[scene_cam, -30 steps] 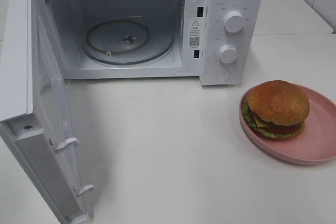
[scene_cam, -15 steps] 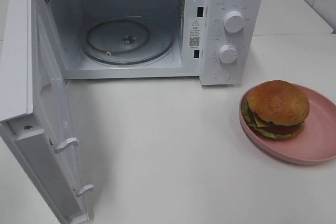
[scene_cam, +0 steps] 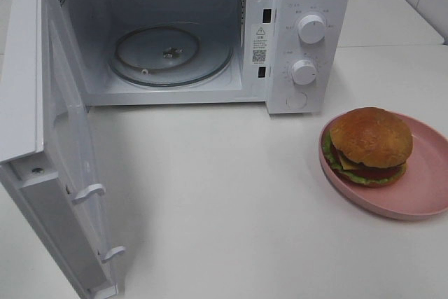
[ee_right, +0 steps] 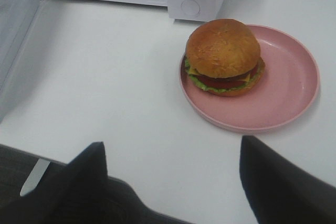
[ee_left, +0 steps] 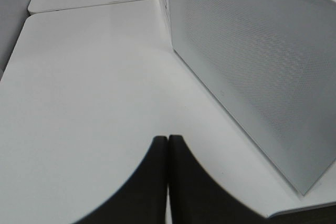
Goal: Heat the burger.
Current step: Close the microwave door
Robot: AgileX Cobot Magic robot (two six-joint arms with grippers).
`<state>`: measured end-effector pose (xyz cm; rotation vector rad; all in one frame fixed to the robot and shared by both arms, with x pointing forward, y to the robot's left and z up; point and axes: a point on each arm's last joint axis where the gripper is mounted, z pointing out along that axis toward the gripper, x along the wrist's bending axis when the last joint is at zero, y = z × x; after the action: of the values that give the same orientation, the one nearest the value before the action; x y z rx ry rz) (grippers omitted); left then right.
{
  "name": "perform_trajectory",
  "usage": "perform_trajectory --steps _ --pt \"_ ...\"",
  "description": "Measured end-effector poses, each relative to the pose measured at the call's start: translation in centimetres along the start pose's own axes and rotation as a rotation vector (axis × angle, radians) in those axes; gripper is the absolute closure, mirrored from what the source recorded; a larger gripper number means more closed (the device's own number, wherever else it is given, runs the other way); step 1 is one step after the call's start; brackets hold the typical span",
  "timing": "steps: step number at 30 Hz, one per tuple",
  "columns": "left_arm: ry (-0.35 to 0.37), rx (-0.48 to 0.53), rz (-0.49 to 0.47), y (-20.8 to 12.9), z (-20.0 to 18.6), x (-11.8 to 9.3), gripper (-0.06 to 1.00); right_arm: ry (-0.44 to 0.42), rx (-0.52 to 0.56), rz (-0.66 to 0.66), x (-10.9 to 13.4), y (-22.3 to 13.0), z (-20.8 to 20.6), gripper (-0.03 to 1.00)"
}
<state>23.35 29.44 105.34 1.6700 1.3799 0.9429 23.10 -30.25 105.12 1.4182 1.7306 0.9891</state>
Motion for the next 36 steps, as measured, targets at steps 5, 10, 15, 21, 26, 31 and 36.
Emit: perform_trajectory --steps 5,10,15,21,26,31,36 --pt "0.000 0.000 0.000 0.0 0.0 0.0 0.94 0.000 0.000 0.000 0.0 0.0 0.0 0.34" --pt "0.000 0.000 0.000 0.0 0.0 0.0 0.94 0.000 0.000 0.000 0.0 0.0 0.0 0.34" --pt "0.000 0.000 0.000 0.0 0.0 0.0 0.94 0.000 0.000 0.000 0.0 0.0 0.0 0.34" --pt "-0.001 0.000 0.000 0.0 0.0 0.0 0.94 0.000 0.000 0.000 0.0 0.0 0.0 0.34" --pt "-0.002 -0.009 -0.012 0.2 0.0 0.0 0.94 0.000 0.000 0.000 0.0 0.0 0.0 0.34" --pt "0.008 -0.080 -0.018 1.8 0.4 0.2 0.94 0.000 0.000 0.000 0.0 0.0 0.0 0.34" --pt "0.027 -0.161 -0.029 3.3 2.3 0.7 0.94 0.000 0.000 0.000 0.0 0.0 0.0 0.34"
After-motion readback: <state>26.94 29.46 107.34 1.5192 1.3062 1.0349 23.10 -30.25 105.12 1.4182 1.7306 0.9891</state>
